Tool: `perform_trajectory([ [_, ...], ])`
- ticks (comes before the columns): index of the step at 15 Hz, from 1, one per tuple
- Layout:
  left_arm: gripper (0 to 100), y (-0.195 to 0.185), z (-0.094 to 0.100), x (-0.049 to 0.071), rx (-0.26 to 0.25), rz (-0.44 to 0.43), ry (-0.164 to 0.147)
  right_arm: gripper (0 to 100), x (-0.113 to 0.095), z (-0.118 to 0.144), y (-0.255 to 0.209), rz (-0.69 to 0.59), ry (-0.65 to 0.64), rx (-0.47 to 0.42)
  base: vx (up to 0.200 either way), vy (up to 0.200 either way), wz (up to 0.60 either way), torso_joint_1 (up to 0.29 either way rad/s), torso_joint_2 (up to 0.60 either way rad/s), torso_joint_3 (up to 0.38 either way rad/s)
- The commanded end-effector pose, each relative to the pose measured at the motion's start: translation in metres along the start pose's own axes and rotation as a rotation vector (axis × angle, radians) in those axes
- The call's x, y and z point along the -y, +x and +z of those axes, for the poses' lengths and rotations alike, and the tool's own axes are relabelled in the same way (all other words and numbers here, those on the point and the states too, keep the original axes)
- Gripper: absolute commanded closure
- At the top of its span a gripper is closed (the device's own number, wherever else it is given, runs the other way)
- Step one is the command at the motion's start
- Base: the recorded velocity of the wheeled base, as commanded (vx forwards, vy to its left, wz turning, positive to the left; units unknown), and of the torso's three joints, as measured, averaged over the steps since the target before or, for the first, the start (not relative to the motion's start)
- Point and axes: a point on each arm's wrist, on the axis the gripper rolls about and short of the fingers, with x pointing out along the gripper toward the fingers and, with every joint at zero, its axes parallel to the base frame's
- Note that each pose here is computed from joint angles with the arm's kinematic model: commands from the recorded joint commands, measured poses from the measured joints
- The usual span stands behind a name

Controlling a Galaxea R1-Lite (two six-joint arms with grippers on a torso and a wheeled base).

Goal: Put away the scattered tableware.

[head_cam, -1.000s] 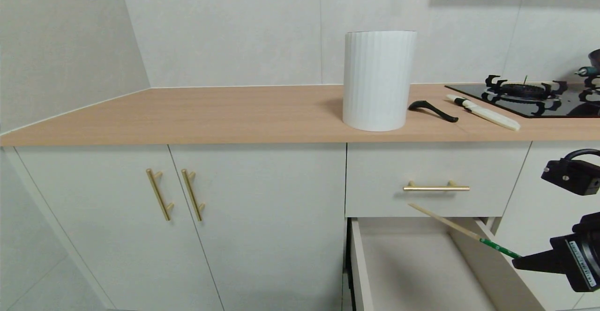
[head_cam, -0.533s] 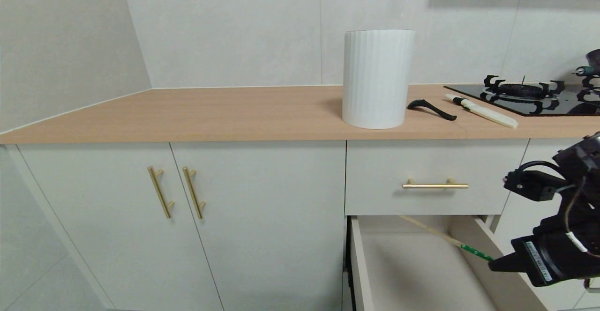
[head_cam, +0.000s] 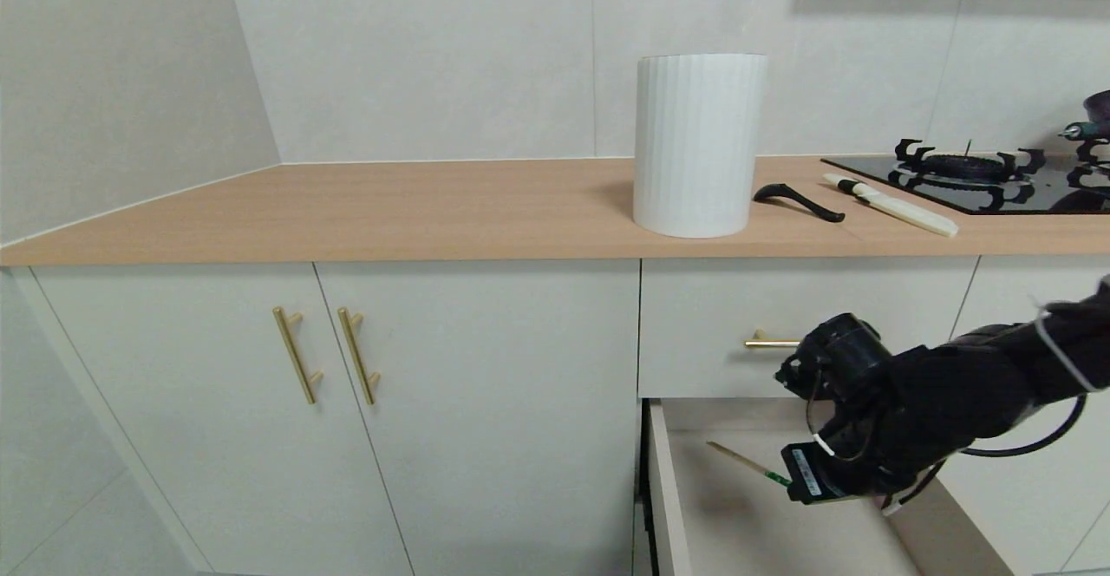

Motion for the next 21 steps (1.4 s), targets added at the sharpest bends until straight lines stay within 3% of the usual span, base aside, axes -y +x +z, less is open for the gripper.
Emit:
perform_trajectory([
  [1, 0, 0.0, 0.0, 0.0, 0.0, 0.0, 0.0, 100, -0.004, 0.005, 0.047, -0.049, 0.016, -0.088, 0.0, 0.0, 0.0, 0.0, 0.0, 0.0],
  [6, 0, 0.0, 0.0, 0.0, 0.0, 0.0, 0.0, 100, -0.012, -0.003, 0.084, -0.085, 0.031, -0.135, 0.0, 0.0, 0.0, 0.0, 0.0, 0.0],
  [13, 0, 0.0, 0.0, 0.0, 0.0, 0.0, 0.0, 100, -0.028, -0.014, 0.088, -0.12, -0.007, -0.148, 0.0, 0.0, 0.0, 0.0, 0.0, 0.0],
  [21, 0, 0.0, 0.0, 0.0, 0.0, 0.0, 0.0, 100, -0.028, -0.014, 0.088, -0.13, 0.0, -0.144, 0.0, 0.0, 0.0, 0.0, 0.0, 0.0],
])
